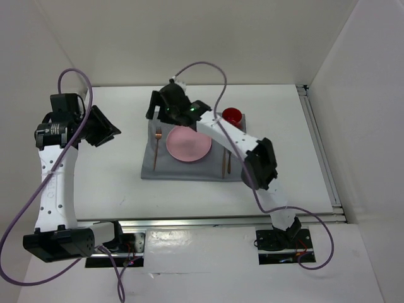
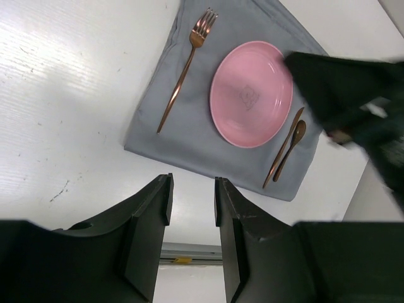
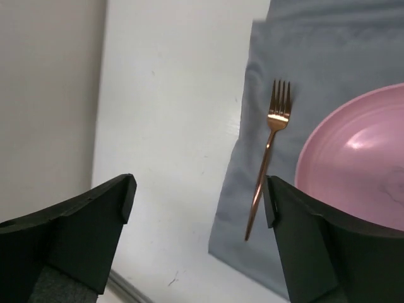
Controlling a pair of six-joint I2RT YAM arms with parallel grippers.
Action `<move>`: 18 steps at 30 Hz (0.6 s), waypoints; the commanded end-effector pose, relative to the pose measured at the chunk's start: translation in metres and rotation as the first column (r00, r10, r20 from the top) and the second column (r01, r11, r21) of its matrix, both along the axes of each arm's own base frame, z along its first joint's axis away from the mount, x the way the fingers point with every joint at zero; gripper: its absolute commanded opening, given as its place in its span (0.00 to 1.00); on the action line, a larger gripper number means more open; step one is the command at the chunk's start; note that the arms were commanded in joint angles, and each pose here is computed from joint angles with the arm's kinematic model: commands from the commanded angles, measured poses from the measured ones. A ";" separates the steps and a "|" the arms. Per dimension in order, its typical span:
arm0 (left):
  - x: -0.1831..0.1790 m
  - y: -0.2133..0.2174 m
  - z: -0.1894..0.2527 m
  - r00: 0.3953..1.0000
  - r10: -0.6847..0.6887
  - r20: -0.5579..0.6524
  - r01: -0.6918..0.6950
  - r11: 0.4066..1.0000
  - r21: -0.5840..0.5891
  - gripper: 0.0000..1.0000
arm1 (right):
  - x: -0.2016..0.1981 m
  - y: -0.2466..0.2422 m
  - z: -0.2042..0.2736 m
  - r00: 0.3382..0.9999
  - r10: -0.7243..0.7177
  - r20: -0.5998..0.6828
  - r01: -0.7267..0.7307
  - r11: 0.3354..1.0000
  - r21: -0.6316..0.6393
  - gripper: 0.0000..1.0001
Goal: Set the dinner table for one person
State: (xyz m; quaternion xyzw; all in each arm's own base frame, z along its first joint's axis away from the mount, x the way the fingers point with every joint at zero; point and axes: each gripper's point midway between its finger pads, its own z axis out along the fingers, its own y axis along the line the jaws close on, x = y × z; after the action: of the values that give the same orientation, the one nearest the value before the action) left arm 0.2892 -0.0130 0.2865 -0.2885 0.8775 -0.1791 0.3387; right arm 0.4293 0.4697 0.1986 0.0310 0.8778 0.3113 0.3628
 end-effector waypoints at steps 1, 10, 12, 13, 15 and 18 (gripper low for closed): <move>0.004 0.004 0.017 0.998 -0.013 0.055 0.012 1.000 0.022 0.49 | 0.000 -0.081 0.083 0.984 -0.129 0.119 0.139 0.987 -0.076 0.98; 0.010 -0.007 -0.002 0.998 -0.064 -0.022 0.062 0.996 -0.062 0.51 | -0.089 -0.322 0.045 0.842 -0.539 -0.020 0.455 0.730 -0.510 1.00; 0.008 -0.005 0.000 0.998 -0.055 -0.014 0.054 0.997 -0.050 0.51 | -0.124 -0.356 0.035 0.821 -0.569 -0.037 0.465 0.705 -0.535 1.00; 0.008 -0.004 0.001 0.999 -0.053 -0.012 0.052 0.997 -0.057 0.51 | -0.135 -0.362 0.034 0.821 -0.569 -0.034 0.468 0.708 -0.529 1.00; 0.012 -0.005 0.007 0.998 -0.062 0.001 0.062 0.996 -0.064 0.51 | -0.162 -0.375 0.031 0.827 -0.561 -0.042 0.477 0.740 -0.474 1.00; 0.015 -0.006 0.013 0.998 -0.068 0.017 0.069 0.995 -0.067 0.51 | -0.186 -0.387 0.024 0.830 -0.556 -0.052 0.481 0.760 -0.438 1.00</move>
State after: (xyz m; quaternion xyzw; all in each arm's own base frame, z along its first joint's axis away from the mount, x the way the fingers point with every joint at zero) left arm 0.2996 -0.0172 0.2776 -0.2915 0.8843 -0.2087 0.2992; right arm 0.2662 0.0981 0.2095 0.2046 0.9215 -0.0173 0.3296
